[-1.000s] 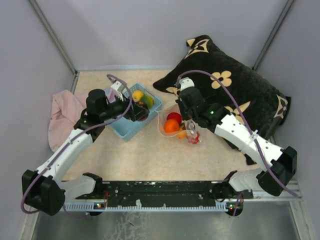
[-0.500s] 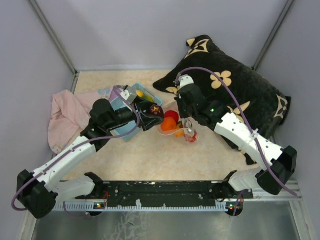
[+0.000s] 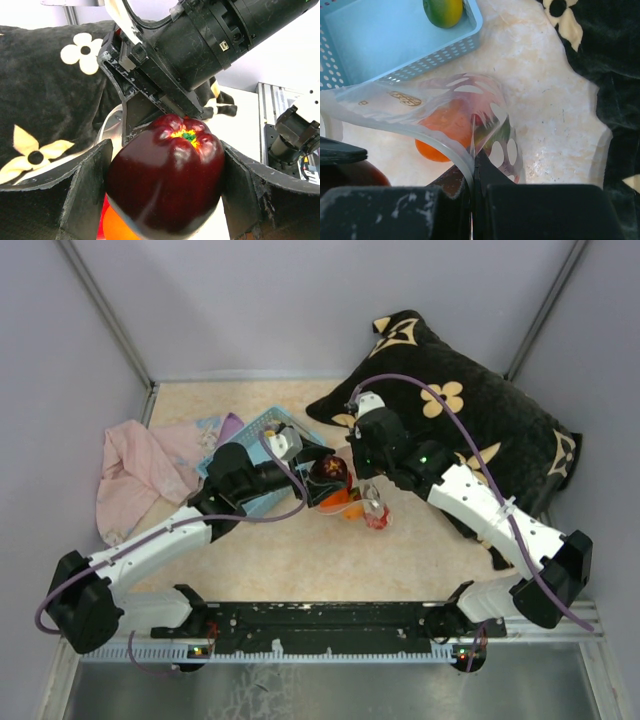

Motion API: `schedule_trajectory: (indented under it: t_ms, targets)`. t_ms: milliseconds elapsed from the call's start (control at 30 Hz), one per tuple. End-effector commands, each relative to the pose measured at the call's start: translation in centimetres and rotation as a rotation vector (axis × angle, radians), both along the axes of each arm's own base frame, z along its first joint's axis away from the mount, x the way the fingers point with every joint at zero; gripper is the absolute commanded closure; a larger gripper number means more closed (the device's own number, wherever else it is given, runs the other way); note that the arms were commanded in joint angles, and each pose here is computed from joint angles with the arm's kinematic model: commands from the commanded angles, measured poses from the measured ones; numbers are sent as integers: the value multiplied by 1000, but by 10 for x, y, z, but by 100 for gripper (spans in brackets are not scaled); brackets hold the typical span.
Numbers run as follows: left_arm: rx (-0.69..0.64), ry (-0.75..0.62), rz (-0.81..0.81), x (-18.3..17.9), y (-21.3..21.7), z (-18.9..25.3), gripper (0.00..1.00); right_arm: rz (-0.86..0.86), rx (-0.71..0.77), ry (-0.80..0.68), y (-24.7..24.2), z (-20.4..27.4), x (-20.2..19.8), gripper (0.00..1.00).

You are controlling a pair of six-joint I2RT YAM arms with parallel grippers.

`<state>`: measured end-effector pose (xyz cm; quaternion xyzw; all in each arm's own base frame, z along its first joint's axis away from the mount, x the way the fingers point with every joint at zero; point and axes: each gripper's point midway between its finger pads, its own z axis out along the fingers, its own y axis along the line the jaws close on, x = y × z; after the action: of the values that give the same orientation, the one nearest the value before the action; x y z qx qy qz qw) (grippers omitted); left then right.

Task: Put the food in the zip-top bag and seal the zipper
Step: Place the fake vegetable in the zipper food storage bag.

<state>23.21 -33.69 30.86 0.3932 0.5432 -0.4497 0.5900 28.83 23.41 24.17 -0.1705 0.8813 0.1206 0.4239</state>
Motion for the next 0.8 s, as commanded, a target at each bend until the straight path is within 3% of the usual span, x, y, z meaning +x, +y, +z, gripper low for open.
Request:
schedule_trajectory:
  t_ms: [0, 567, 700, 767]
  targets:
    - [0, -91, 8, 2, -7, 5, 24, 5, 97, -58, 12, 34, 7, 100]
    - [257, -86, 171, 40, -5, -55, 19, 30, 121, -64, 16, 37, 4, 100]
    - [249, -68, 160, 40, -9, -52, 14, 27, 121, -71, 15, 37, 5, 100]
    - [246, -55, 160, 40, -10, -50, 4, 22, 120, -76, 14, 38, 6, 100]
